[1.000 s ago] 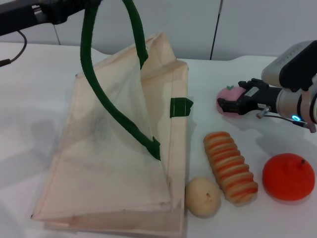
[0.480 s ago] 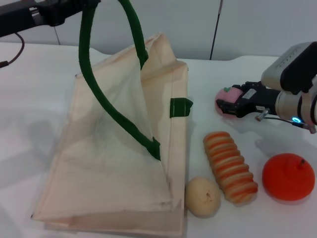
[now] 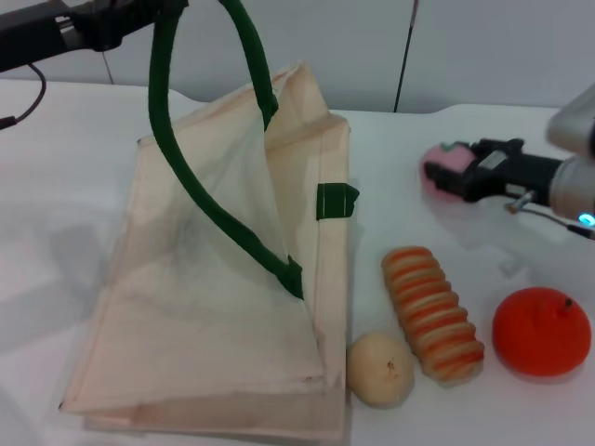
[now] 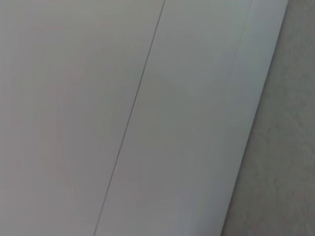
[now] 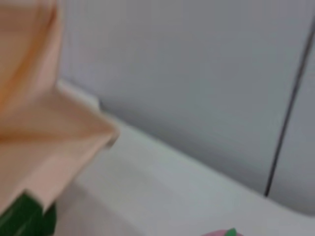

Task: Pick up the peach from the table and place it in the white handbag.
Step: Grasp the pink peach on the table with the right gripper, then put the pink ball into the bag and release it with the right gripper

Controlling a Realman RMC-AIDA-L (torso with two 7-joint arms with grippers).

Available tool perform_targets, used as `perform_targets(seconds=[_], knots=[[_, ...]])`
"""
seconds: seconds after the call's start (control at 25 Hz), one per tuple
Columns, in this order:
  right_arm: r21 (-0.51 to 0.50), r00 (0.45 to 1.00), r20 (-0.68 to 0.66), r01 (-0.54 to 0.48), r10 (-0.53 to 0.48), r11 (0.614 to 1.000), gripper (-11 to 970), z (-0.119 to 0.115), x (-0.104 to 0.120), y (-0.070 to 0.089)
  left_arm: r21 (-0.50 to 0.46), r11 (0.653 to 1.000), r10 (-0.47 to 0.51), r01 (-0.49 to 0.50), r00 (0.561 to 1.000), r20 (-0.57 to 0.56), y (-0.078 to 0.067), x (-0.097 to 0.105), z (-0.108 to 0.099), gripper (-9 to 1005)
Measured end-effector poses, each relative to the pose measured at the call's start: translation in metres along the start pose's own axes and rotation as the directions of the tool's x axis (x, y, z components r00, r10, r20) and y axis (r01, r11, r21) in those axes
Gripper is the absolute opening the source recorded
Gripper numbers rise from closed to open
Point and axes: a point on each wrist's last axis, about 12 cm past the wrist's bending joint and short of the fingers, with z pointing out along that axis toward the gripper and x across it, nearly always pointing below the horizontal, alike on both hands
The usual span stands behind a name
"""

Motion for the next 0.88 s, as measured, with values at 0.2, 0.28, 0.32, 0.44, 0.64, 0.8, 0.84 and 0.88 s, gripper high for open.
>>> perform_targets(seconds=[0.2, 0.28, 0.32, 0.44, 0.64, 0.8, 0.84, 0.88], knots=[[-0.067, 0.977, 0.200, -0.067, 0.079, 0.996, 555, -0.030, -0.004, -0.007, 0.015, 1.000, -0.002, 0.002, 1.000, -0.010, -0.001, -0.002, 0.004, 131], [-0.122, 0.965, 0.250, -0.044, 0.074, 0.992, 547, -0.038, -0.007, -0.004, 0.023, 1.000, -0.006, 0.006, 1.000, -0.018, -0.001, -0.003, 0.006, 132], [-0.155, 0.964, 0.258, -0.021, 0.061, 0.988, 544, -0.040, -0.009, -0.001, 0.027, 1.000, -0.006, 0.006, 1.000, -0.022, -0.001, -0.004, 0.008, 132], [-0.233, 0.968, 0.251, 0.046, 0.015, 0.971, 536, -0.039, -0.014, 0.008, 0.041, 0.999, -0.003, 0.005, 0.999, -0.035, -0.001, -0.008, 0.013, 133], [-0.353, 0.973, 0.214, 0.161, -0.088, 0.922, 534, -0.026, -0.025, 0.028, 0.085, 0.996, 0.012, -0.008, 0.999, -0.045, -0.004, -0.016, 0.023, 135], [-0.415, 0.972, 0.196, 0.200, -0.128, 0.887, 532, -0.018, -0.031, 0.039, 0.104, 0.994, 0.022, -0.017, 0.998, -0.052, -0.005, -0.021, 0.029, 136], [-0.428, 0.972, 0.195, 0.205, -0.132, 0.880, 532, -0.016, -0.032, 0.042, 0.106, 0.994, 0.024, -0.018, 0.998, -0.052, -0.005, -0.022, 0.030, 137], [-0.439, 0.971, 0.196, 0.211, -0.136, 0.873, 532, -0.015, -0.034, 0.044, 0.108, 0.994, 0.025, -0.019, 0.998, -0.053, -0.005, -0.023, 0.030, 137]])
